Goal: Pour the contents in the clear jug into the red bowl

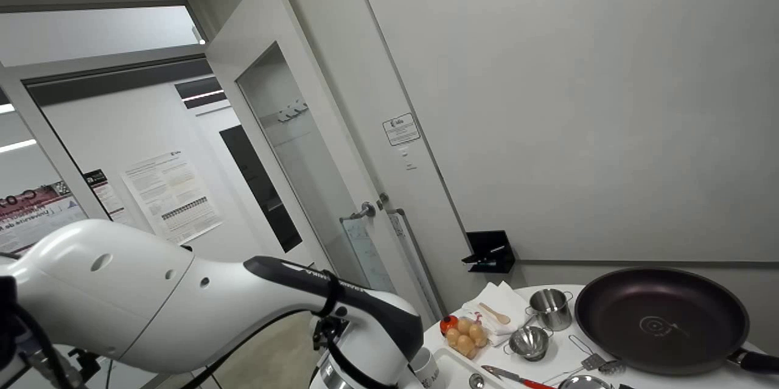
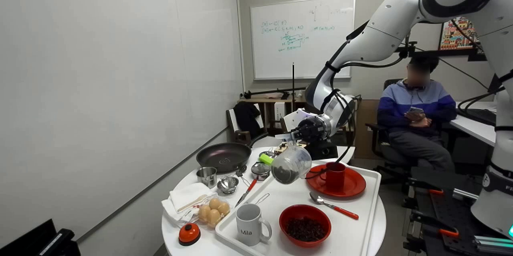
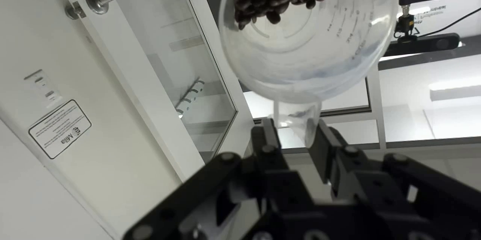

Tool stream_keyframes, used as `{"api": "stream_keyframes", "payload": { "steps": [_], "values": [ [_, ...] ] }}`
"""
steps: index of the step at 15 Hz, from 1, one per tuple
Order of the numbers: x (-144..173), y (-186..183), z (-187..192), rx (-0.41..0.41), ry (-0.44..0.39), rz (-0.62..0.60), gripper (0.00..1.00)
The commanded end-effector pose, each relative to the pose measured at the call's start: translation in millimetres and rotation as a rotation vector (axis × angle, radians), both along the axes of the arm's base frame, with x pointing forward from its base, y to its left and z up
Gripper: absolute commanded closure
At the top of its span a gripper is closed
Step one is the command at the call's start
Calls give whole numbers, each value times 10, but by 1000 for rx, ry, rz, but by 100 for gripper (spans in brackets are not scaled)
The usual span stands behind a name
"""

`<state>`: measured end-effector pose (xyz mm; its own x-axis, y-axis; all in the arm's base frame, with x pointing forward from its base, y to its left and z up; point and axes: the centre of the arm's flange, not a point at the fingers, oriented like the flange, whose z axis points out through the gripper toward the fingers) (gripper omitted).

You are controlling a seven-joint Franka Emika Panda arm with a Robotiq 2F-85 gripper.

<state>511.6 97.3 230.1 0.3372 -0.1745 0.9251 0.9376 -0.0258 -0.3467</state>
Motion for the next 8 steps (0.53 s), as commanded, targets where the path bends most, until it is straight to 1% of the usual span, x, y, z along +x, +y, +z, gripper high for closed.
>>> {"api": "stream_keyframes", "payload": {
  "steps": [1, 8],
  "values": [
    [-12, -25, -1, 67, -13, -16, 92],
    [-3, -79, 16, 115, -15, -24, 92]
  ]
}}
